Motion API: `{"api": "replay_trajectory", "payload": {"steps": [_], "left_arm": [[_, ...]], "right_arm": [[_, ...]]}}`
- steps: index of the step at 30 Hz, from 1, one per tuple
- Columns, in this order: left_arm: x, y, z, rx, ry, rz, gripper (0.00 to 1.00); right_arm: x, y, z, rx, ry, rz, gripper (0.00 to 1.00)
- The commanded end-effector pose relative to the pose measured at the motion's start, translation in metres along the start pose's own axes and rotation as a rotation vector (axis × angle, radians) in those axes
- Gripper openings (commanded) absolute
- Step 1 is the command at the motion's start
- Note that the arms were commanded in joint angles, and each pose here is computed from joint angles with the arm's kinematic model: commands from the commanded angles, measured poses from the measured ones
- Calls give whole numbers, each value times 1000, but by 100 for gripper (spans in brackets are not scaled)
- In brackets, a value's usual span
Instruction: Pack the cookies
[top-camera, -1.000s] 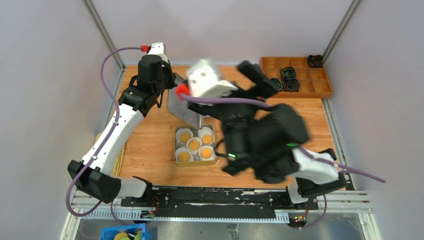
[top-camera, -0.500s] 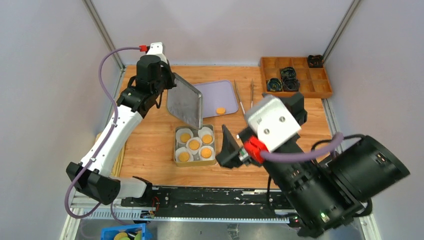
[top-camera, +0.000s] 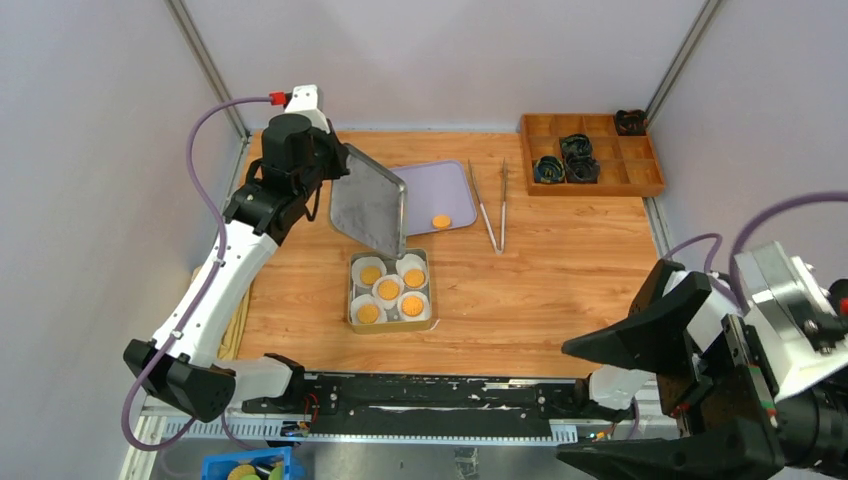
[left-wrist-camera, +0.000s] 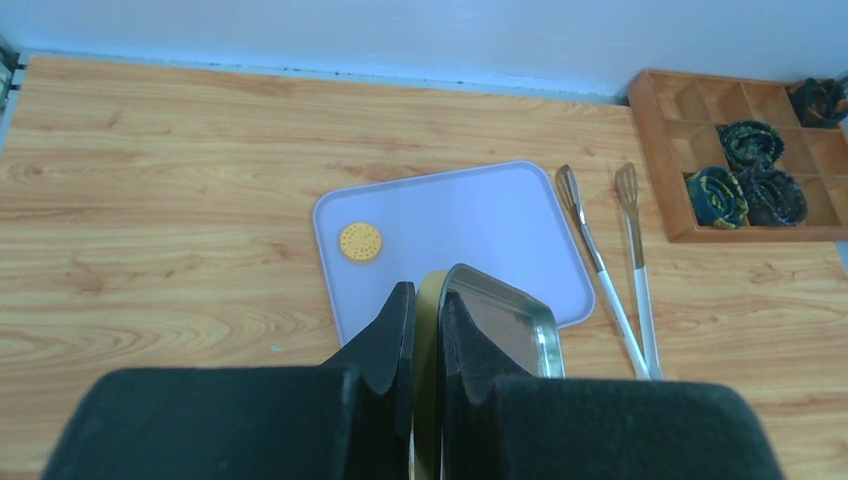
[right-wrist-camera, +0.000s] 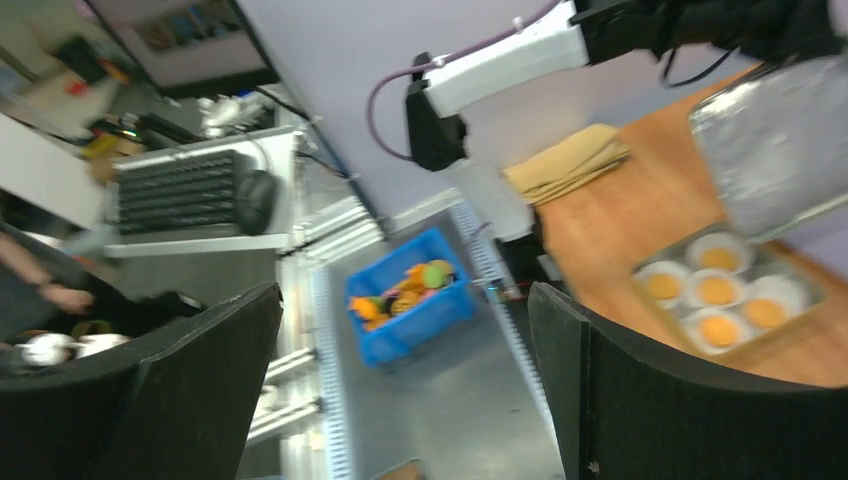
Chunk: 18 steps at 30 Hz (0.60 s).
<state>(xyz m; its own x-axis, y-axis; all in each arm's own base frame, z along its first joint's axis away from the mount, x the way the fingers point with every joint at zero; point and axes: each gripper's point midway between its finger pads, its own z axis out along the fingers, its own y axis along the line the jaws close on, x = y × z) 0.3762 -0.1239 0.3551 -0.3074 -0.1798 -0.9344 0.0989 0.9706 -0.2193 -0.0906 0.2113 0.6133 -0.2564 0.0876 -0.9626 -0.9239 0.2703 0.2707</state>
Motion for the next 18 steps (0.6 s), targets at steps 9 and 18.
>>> {"api": "replay_trajectory", "payload": {"steps": [9, 18], "left_arm": [[2, -10, 2, 53, -33, -26, 1], [3, -12, -7, 78, -46, -42, 1]], "right_arm": [[50, 111, -13, 116, 103, 471, 100], [49, 141, 5, -64, -41, 687, 100]]}}
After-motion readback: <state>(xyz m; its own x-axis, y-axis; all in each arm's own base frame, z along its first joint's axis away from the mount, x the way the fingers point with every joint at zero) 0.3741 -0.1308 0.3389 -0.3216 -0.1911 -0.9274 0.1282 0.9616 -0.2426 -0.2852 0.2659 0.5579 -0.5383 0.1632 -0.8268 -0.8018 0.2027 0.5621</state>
